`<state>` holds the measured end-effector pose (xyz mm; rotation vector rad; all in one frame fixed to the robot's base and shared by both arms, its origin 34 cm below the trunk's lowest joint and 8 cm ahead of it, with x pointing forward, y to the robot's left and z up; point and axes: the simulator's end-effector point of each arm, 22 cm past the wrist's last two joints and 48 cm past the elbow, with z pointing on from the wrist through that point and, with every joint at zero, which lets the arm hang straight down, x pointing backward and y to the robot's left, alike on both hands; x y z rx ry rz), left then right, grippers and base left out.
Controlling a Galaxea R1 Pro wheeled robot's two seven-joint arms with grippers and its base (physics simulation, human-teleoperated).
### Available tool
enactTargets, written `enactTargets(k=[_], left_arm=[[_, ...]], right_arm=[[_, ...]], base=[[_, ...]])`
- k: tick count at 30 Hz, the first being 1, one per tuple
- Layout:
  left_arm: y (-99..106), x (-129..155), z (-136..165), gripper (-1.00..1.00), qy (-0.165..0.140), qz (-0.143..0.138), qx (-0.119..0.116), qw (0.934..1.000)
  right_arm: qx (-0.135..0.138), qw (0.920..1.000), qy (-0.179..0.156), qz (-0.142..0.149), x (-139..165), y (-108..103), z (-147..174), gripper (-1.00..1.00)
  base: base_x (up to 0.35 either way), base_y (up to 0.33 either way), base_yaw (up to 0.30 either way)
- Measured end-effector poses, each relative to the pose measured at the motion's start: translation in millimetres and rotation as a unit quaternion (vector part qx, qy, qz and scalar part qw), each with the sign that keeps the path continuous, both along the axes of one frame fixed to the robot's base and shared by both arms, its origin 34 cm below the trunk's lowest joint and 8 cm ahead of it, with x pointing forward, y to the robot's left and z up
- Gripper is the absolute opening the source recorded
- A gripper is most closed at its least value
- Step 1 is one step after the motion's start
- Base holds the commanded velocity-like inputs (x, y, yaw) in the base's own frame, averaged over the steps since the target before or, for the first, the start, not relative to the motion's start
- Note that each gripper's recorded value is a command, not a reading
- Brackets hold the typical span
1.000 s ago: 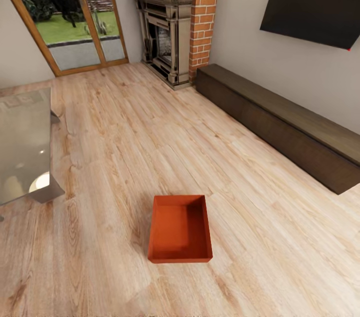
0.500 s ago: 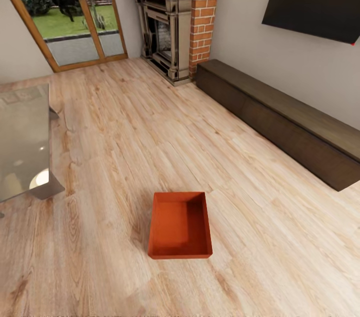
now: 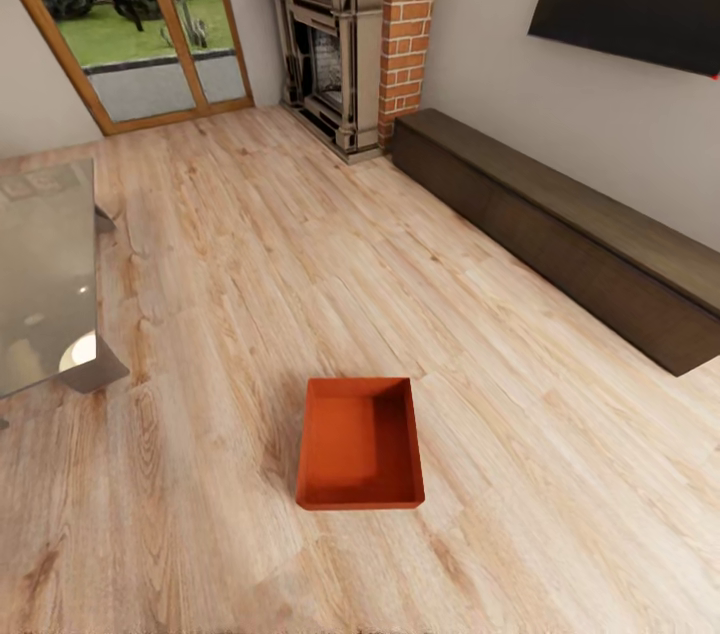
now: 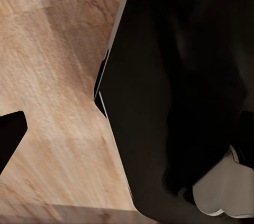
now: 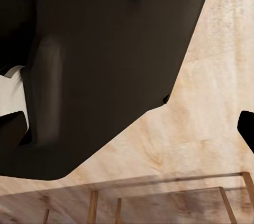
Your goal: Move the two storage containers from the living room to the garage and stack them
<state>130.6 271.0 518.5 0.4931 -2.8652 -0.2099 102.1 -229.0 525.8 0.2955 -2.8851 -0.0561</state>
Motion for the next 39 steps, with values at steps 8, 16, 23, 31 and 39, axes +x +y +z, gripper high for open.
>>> enactTargets(k=[8,16,23,31,39], left_arm=[[0,-5,0,1.0,0.006,0.0,0.0,1.0],[0,-10,0,1.0,0.013,0.0,0.0,0.9999],[0,-15,0,1.0,0.018,0.0,0.0,0.9998],[0,-20,1,1.0,0.025,0.0,0.0,0.9997],[0,-25,1,1.0,0.03,0.0,0.0,0.9995]], right_arm=[[-0.002,0.9999,0.014,0.001,-8,-2,1,1.0],[-0.003,0.9997,0.023,0.001,-15,-2,2,1.0],[-0.003,0.9996,0.029,0.001,-19,-2,3,1.0],[-0.003,0.9994,0.035,0.001,-24,-2,4,1.0],[-0.003,0.9991,0.041,0.001,-29,-2,4,1.0]], base=[[0.0,0.0,0.0],[0.0,0.0,0.0],[0.0,0.0,0.0],[0.0,0.0,0.0],[0.0,0.0,0.0]])
